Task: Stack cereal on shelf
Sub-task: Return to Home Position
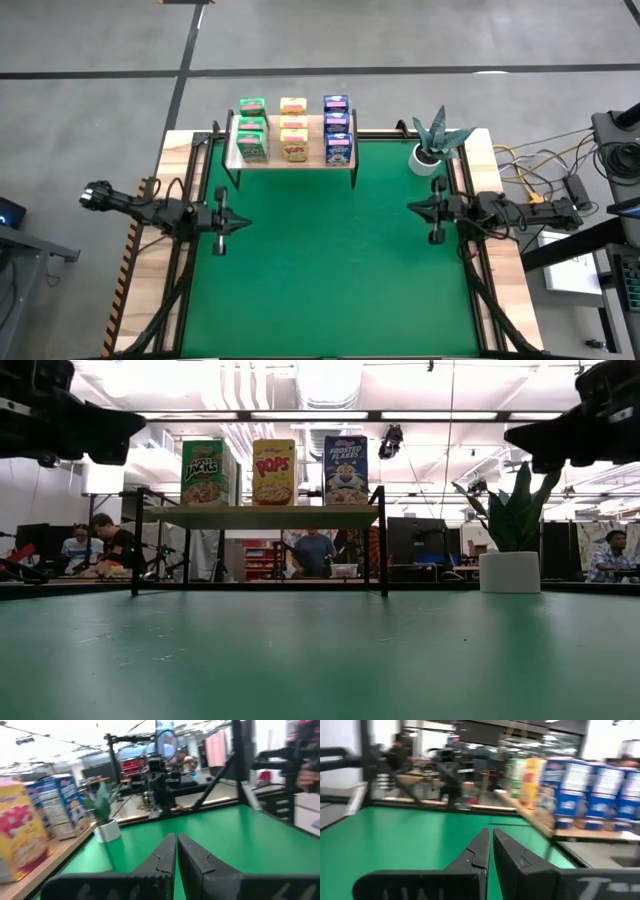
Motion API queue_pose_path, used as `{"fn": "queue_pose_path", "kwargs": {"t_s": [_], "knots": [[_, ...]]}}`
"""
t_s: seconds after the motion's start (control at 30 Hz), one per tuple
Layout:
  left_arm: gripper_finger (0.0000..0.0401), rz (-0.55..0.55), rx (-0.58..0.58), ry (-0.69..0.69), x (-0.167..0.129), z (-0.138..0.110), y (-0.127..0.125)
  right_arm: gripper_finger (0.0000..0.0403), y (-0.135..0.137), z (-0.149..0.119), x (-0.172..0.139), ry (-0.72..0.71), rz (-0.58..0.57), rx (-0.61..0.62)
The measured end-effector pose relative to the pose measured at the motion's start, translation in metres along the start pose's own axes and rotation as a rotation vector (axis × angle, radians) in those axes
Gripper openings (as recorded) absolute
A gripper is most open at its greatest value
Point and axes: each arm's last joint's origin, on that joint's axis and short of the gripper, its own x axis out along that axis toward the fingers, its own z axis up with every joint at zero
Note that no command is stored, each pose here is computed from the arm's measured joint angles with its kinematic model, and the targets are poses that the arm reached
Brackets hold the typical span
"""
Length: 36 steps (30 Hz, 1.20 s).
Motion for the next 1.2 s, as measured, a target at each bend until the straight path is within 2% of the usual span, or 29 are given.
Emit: {"fn": "queue_pose_path", "kwargs": {"t_s": [0.07, 0.17, 0.27, 0.33, 1.2], "knots": [[0.0, 0.049, -0.014, 0.011, 0.0, -0.0004, 0.0014, 0.0013, -0.0021, 0.0004, -0.0001, 0.004, -0.069, -0.001], [0.0, 0.146, -0.021, 0.033, -0.0003, -0.0012, 0.0041, 0.0013, -0.0045, -0.0013, -0.0003, 0.037, -0.158, -0.081], [0.0, 0.232, -0.022, 0.052, -0.0008, -0.0019, 0.0066, 0.0013, -0.0054, -0.001, -0.0004, 0.045, -0.186, -0.156], [0.0, 0.251, -0.021, 0.057, -0.0009, -0.002, 0.0071, 0.0013, -0.0054, -0.0011, -0.0004, 0.049, -0.185, -0.184], [0.0, 0.251, -0.02, 0.061, -0.0009, -0.0002, 0.0075, 0.0013, -0.0053, -0.0015, -0.0004, 0.05, -0.184, -0.184]]}}
